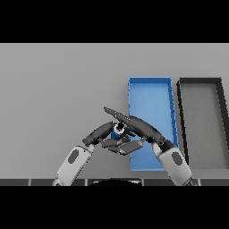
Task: Pick up the blue pipe and place it into the blue bin.
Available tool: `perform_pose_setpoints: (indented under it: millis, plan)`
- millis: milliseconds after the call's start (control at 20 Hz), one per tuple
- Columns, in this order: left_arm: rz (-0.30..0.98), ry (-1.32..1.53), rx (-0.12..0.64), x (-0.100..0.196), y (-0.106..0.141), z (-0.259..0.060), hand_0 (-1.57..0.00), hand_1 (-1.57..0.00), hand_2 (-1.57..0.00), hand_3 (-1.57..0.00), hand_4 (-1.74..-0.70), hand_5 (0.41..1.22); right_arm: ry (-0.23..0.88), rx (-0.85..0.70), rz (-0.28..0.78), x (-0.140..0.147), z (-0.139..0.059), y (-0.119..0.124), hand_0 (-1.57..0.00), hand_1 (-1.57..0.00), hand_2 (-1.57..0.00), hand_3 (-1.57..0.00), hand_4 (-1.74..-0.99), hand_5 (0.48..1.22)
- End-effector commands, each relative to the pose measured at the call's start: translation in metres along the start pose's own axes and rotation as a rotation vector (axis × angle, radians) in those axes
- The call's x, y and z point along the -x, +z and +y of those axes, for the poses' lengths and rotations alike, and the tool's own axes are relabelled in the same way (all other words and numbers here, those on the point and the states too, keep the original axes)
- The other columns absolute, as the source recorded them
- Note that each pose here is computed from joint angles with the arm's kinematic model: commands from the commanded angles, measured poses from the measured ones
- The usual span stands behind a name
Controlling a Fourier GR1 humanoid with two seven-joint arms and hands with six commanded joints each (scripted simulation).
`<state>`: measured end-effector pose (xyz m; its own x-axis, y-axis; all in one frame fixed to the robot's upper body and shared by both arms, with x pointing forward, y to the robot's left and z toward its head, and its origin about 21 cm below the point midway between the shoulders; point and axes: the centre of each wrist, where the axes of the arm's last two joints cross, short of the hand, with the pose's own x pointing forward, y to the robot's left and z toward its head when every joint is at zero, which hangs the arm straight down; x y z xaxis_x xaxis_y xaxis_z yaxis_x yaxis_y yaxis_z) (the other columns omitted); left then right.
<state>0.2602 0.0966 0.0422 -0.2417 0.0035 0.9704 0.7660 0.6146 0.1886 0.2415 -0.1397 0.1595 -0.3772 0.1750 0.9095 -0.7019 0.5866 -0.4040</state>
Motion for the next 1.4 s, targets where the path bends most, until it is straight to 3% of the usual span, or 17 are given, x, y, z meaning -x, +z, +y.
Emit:
perform_pose_setpoints:
  millis: [0,50,100,150,200,350,450,550,700,1000,1050,1100,1200,1300,1350]
  plan:
    - [-0.007,-0.007,-0.002,0.0,0.0,0.001,-1.57,-1.57,-1.57,-1.57,-1.46,1.221,0.005,-0.015,0.007,-0.001,-0.001,-0.007,0.0,-0.03,-0.05,-0.01,-1.215,0.513]
    - [-0.014,0.007,0.004,0.0,0.0,0.002,-1.57,-1.57,-1.57,-1.57,-1.46,1.221,0.001,-0.026,0.008,-0.001,0.0,-0.01,-0.02,-0.11,-0.13,-0.05,-1.222,0.517]
    - [0.008,0.005,-0.011,0.0,0.0,0.001,-1.57,-1.57,-1.57,-1.57,-1.51,1.221,0.001,-0.033,0.021,0.001,-0.002,-0.015,-0.17,-0.24,-0.25,-0.14,-1.255,0.519]
    - [0.025,0.007,-0.02,-0.002,-0.001,0.001,-1.57,-1.57,-1.54,-1.3,-1.56,1.221,0.001,-0.039,0.016,0.0,-0.004,-0.02,-0.4,-0.44,-0.43,-0.31,-1.303,0.52]
    - [0.03,0.027,-0.016,-0.002,0.001,-0.001,-1.57,-1.57,-1.53,-1.14,-1.6,1.221,0.004,-0.05,0.004,-0.002,-0.002,-0.023,-0.63,-0.65,-0.66,-0.5,-1.383,0.523]
    - [0.02,0.009,-0.021,-0.001,-0.003,0.001,-1.57,-1.57,-1.55,-1.23,-1.67,1.221,-0.011,-0.057,-0.016,0.003,0.0,-0.027,-1.09,-1.1,-1.1,-0.9,-1.537,0.6]
    - [-0.001,0.014,-0.014,-0.002,-0.004,-0.002,-1.57,-1.57,-1.56,-1.31,-1.69,1.221,-0.07,-0.054,-0.067,0.006,0.004,-0.026,-1.26,-1.27,-1.27,-1.14,-1.495,0.781]
    - [0.001,0.008,-0.012,-0.003,-0.002,0.002,-1.57,-1.57,-1.56,-1.32,-1.71,1.221,-0.06,-0.042,-0.076,0.006,0.005,-0.026,-1.37,-1.38,-1.38,-1.29,-1.475,0.94]
    - [-0.024,0.015,-0.015,-0.002,-0.003,-0.003,-1.57,-1.57,-1.55,-1.4,-1.73,1.221,-0.025,-0.042,-0.114,0.004,0.012,-0.026,-1.47,-1.47,-1.47,-1.43,-1.481,1.077]
    - [-0.045,0.01,-0.028,-0.001,-0.004,-0.004,-1.57,-1.57,-1.56,-1.43,-1.73,1.221,-0.126,-0.033,-0.095,0.002,0.017,-0.028,-1.54,-1.55,-1.55,-1.53,-1.494,1.183]
    - [-0.058,0.002,-0.029,-0.003,-0.004,-0.003,-1.57,-1.57,-1.57,-1.26,-1.73,1.221,-0.127,-0.025,-0.107,0.001,0.018,-0.028,-1.55,-1.55,-1.55,-1.54,-1.495,1.191]
    - [-0.05,-0.018,-0.027,-0.004,-0.004,0.001,-1.45,-1.37,-1.34,-1.05,-1.63,1.221,-0.122,-0.005,-0.111,0.001,0.018,-0.027,-1.55,-1.55,-1.55,-1.55,-1.496,1.197]
    - [-0.02,-0.051,0.001,-0.003,0.001,0.001,-0.94,-0.88,-0.85,-0.67,-1.41,1.221,-0.117,0.0,-0.126,0.002,0.018,-0.023,-1.56,-1.56,-1.56,-1.56,-1.497,1.206]
    - [0.003,-0.07,0.036,-0.003,0.003,0.004,-0.6,-0.56,-0.55,-0.43,-1.25,1.221,-0.119,0.004,-0.107,0.002,0.02,-0.026,-1.56,-1.56,-1.56,-1.56,-1.498,1.211]
    - [0.001,-0.071,0.044,-0.001,0.003,0.005,-0.48,-0.45,-0.44,-0.34,-1.19,1.148,-0.116,0.005,-0.086,-0.002,0.018,-0.026,-1.57,-1.57,-1.57,-1.56,-1.498,1.213]
